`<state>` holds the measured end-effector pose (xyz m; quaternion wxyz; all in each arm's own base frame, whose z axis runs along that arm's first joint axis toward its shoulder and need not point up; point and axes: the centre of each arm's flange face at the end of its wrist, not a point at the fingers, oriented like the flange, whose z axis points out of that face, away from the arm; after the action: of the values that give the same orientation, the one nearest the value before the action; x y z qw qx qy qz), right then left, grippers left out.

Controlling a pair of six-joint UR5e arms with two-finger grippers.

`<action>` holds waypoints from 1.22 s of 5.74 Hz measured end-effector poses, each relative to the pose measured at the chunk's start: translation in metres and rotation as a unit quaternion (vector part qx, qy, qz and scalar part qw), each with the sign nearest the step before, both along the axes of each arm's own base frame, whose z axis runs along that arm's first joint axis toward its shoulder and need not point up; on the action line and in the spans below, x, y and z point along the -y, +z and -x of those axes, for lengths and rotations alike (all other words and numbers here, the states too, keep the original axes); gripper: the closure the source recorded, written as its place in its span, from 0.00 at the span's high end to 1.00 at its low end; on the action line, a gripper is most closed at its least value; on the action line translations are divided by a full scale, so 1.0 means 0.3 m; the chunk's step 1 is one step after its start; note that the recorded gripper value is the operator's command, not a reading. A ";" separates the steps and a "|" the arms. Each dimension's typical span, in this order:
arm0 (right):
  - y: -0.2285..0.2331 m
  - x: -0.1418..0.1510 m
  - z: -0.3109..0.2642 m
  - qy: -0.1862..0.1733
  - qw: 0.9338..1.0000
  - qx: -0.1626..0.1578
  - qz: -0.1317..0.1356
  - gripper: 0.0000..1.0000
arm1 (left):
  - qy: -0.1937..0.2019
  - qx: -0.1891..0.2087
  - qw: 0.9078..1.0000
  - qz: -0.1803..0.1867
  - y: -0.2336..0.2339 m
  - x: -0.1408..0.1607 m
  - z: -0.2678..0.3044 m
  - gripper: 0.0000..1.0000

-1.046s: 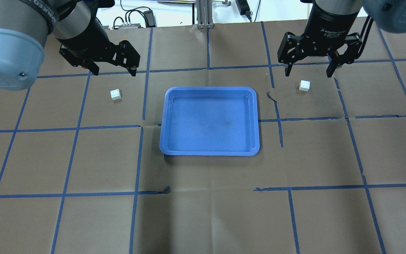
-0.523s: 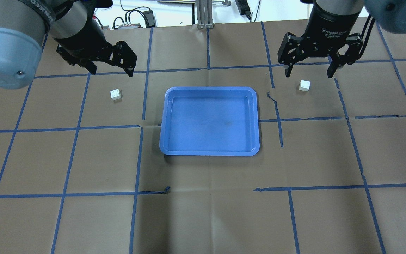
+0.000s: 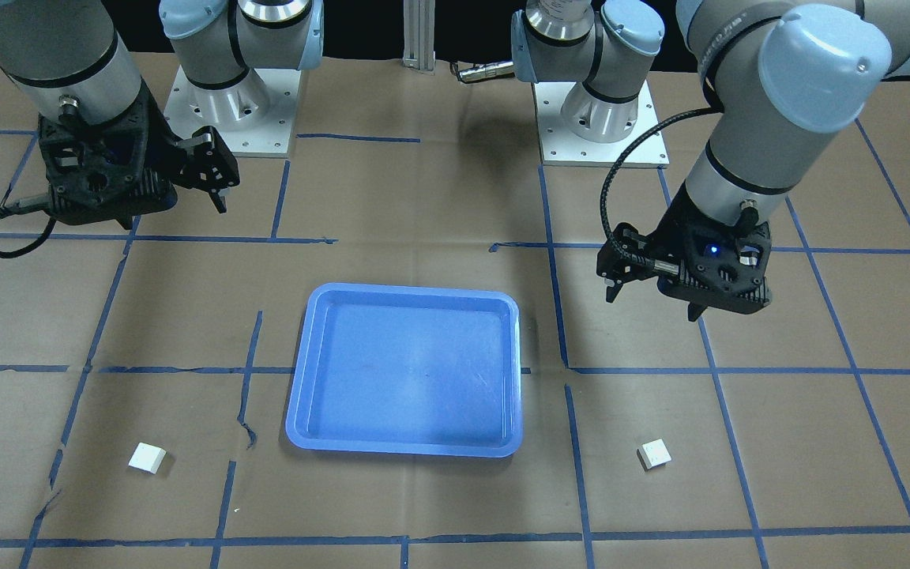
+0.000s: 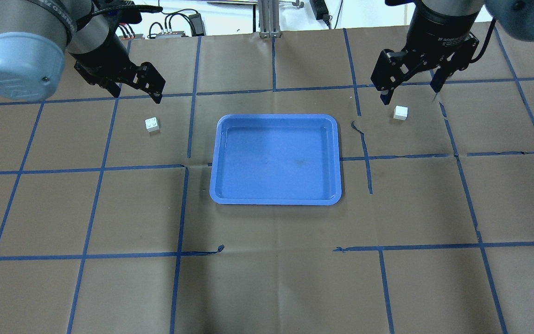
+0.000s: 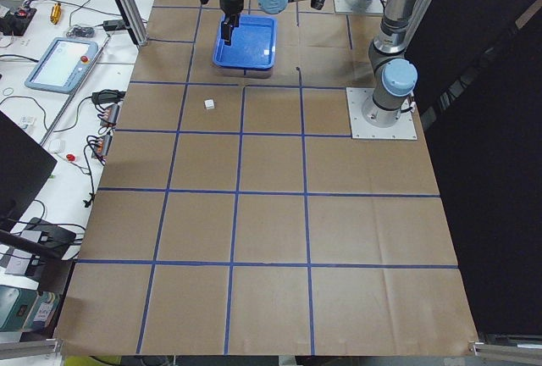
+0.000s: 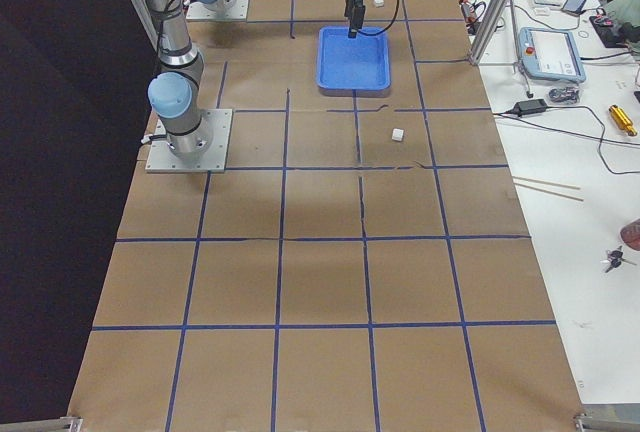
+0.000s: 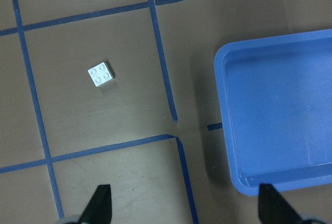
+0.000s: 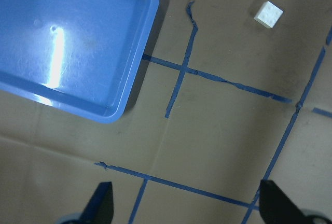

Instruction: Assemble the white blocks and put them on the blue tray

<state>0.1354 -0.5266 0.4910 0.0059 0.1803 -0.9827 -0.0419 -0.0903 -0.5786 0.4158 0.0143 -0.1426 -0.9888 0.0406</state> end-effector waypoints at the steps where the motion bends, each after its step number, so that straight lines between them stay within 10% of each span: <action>1: -0.010 0.016 0.029 0.097 0.995 0.008 -0.002 1.00 | -0.050 0.005 0.999 -0.003 -0.081 0.061 -0.082 0.99; 3: -0.023 0.074 0.263 0.285 0.958 0.028 0.001 1.00 | -0.197 0.019 0.980 0.002 -0.244 0.169 -0.257 0.99; 7: -0.216 0.360 0.644 0.542 0.839 0.025 0.041 1.00 | -0.400 0.013 0.914 0.064 -0.582 0.294 -0.389 0.99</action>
<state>-0.0579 -0.6346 0.4262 0.0106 0.6843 -0.7290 0.0125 0.0264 -0.6669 0.2413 0.0076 -0.5268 -0.8449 0.0925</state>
